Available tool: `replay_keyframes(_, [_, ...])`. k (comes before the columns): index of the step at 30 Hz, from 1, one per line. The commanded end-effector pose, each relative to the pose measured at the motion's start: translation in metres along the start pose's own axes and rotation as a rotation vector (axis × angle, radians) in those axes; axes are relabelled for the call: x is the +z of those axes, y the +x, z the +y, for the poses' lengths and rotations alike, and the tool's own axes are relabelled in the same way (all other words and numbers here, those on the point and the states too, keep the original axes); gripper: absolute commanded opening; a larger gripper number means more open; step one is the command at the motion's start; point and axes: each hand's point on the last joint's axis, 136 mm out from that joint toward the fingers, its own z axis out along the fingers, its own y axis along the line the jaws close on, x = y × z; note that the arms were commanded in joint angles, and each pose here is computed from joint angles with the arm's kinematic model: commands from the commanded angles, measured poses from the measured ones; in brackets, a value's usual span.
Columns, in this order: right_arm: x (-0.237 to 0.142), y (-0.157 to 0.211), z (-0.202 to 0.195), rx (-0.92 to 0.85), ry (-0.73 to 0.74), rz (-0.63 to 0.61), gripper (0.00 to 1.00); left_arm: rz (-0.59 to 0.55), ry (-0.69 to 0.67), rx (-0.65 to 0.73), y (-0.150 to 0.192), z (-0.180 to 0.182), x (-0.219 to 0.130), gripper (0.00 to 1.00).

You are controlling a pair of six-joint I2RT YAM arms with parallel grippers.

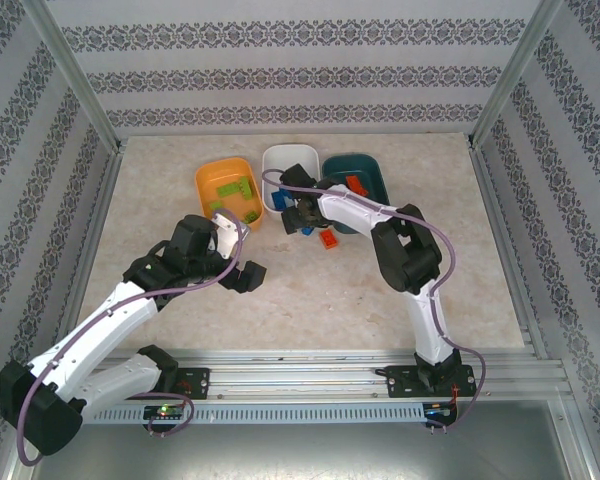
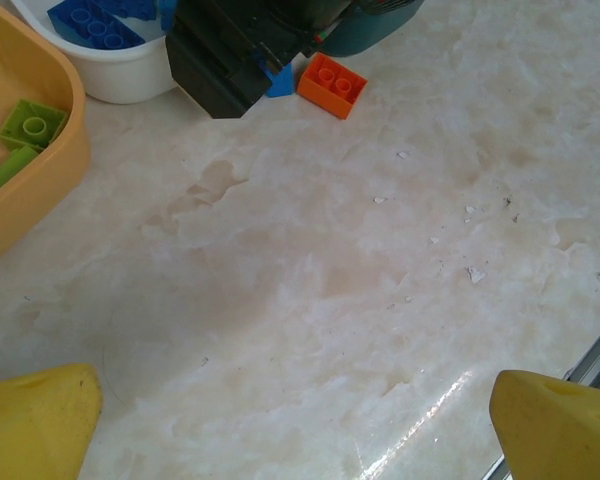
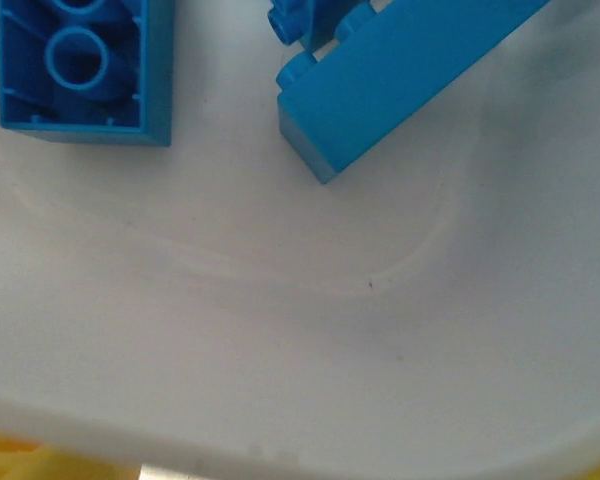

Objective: Sort the legos into containers by color

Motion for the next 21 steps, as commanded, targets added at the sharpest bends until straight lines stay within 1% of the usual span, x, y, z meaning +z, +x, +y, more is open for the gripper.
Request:
replay_keyframes(1, [0.015,0.009,-0.003,-0.013,0.009,0.049,0.75,-0.014,0.006,-0.010,-0.005,0.002,-0.001,1.00])
replay_keyframes(6, [0.012,0.015,-0.005,-0.003,0.012,0.056,0.74,-0.015,0.012,-0.012,-0.005,0.001,-0.001,1.00])
replay_keyframes(9, [0.008,0.022,-0.003,0.000,0.008,0.064,0.70,-0.015,0.014,-0.015,-0.006,0.001,-0.001,1.00])
replay_keyframes(14, [0.001,0.032,-0.002,0.003,0.010,0.058,0.52,-0.022,0.017,-0.015,-0.006,0.000,-0.003,1.00])
replay_keyframes(17, [-0.007,0.035,0.000,-0.004,0.015,0.045,0.35,-0.024,0.020,-0.016,-0.006,-0.001,-0.003,1.00])
replay_keyframes(21, [-0.022,0.032,0.005,-0.014,0.013,0.014,0.17,-0.030,0.021,-0.014,-0.007,-0.001,-0.004,1.00])
